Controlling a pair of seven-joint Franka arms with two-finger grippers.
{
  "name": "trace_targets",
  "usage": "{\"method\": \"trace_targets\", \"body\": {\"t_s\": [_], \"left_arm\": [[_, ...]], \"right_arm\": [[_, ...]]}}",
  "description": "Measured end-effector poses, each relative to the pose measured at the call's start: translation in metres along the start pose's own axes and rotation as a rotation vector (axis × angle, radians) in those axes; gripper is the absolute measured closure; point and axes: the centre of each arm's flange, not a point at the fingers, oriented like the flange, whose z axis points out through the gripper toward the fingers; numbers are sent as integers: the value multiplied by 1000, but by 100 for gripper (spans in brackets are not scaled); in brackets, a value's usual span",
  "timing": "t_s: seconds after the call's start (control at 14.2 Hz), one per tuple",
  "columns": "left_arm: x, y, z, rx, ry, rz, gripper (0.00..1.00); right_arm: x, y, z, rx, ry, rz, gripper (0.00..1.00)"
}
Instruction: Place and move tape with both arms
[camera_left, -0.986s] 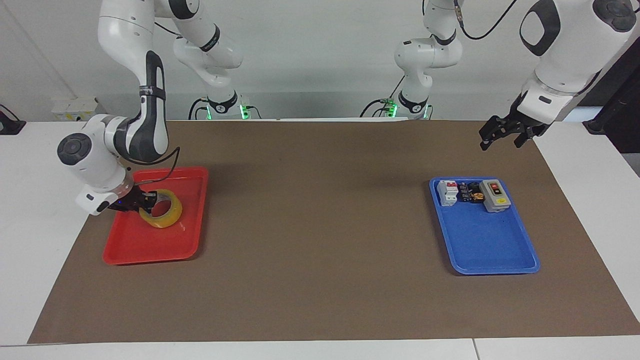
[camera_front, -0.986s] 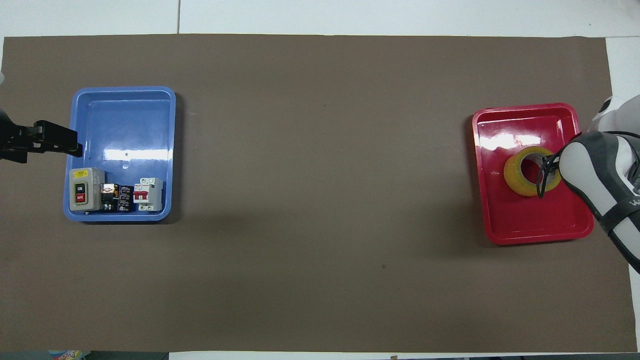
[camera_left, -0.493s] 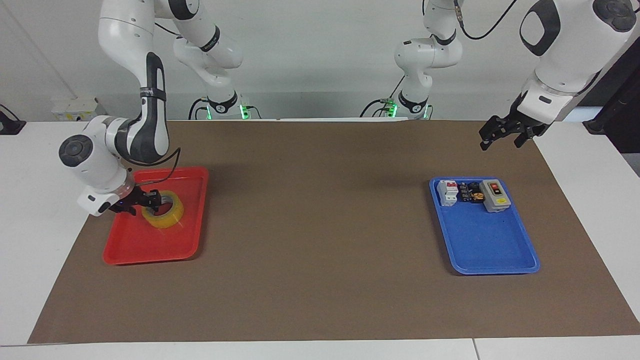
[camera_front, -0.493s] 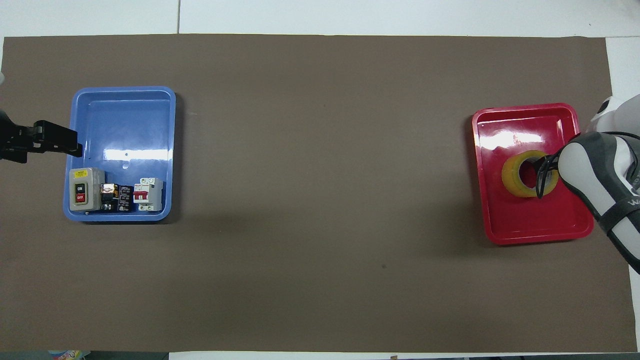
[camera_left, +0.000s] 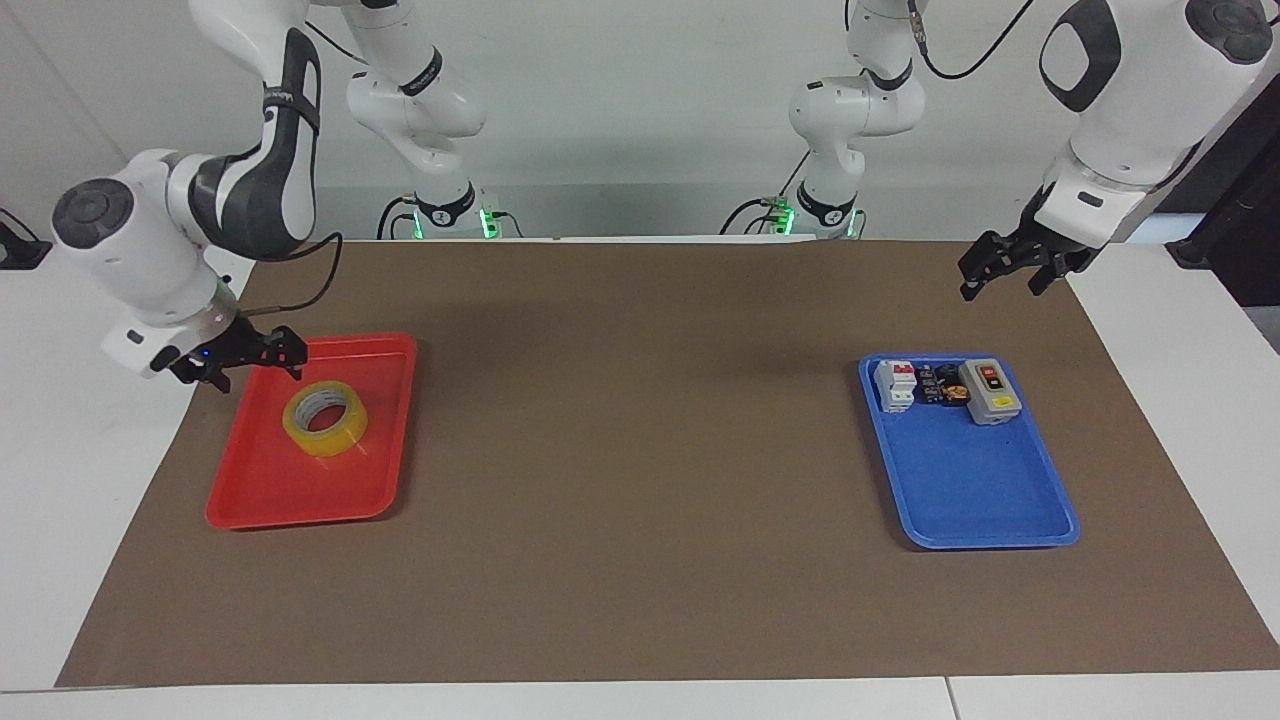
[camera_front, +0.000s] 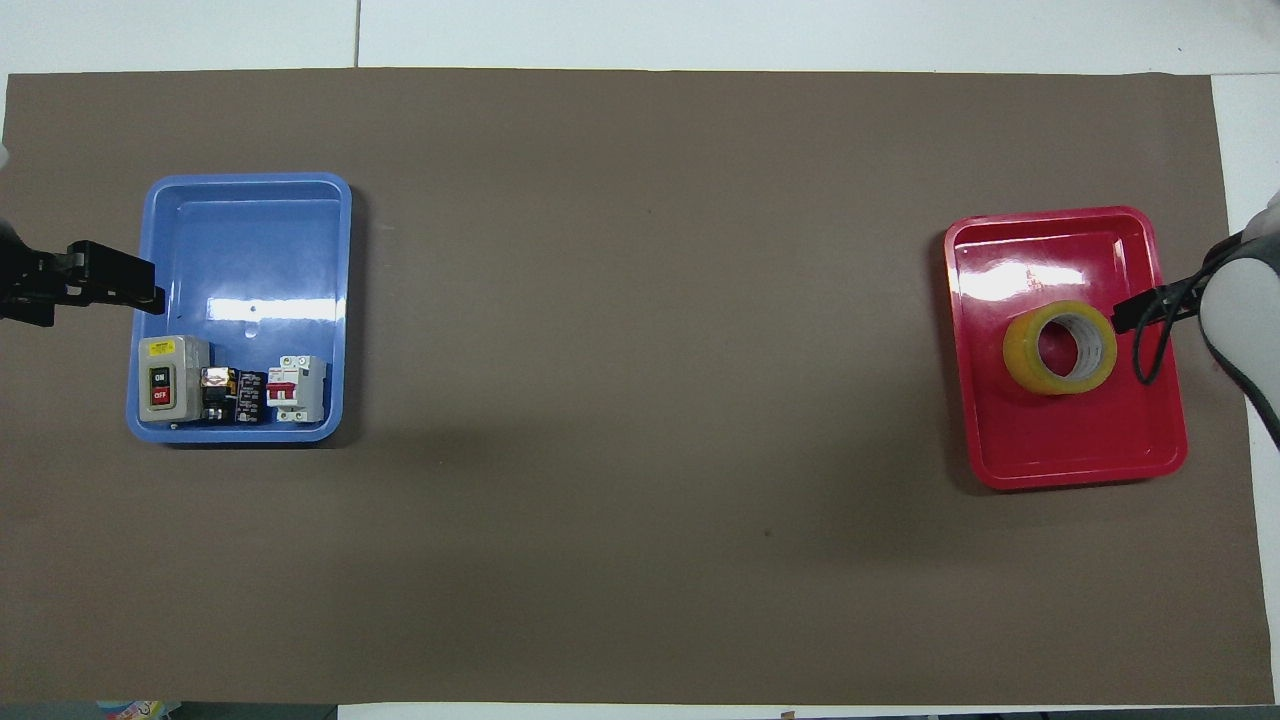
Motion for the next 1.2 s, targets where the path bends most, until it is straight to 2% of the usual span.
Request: {"method": "trace_targets", "body": {"t_s": [0.28,0.56,0.77,1.2], "left_arm": [[0,0,0,0,0,0,0],[0,0,0,0,0,0,0],[0,0,0,0,0,0,0],[0,0,0,0,0,0,0]], "right_arm": [[-12,-9,-74,1,58,2,0],[-29,-51,-131,2,69,52,0],[-42,-64,-146,12,64,80,0],[-45,-54,-145,24,62,101,0]]}}
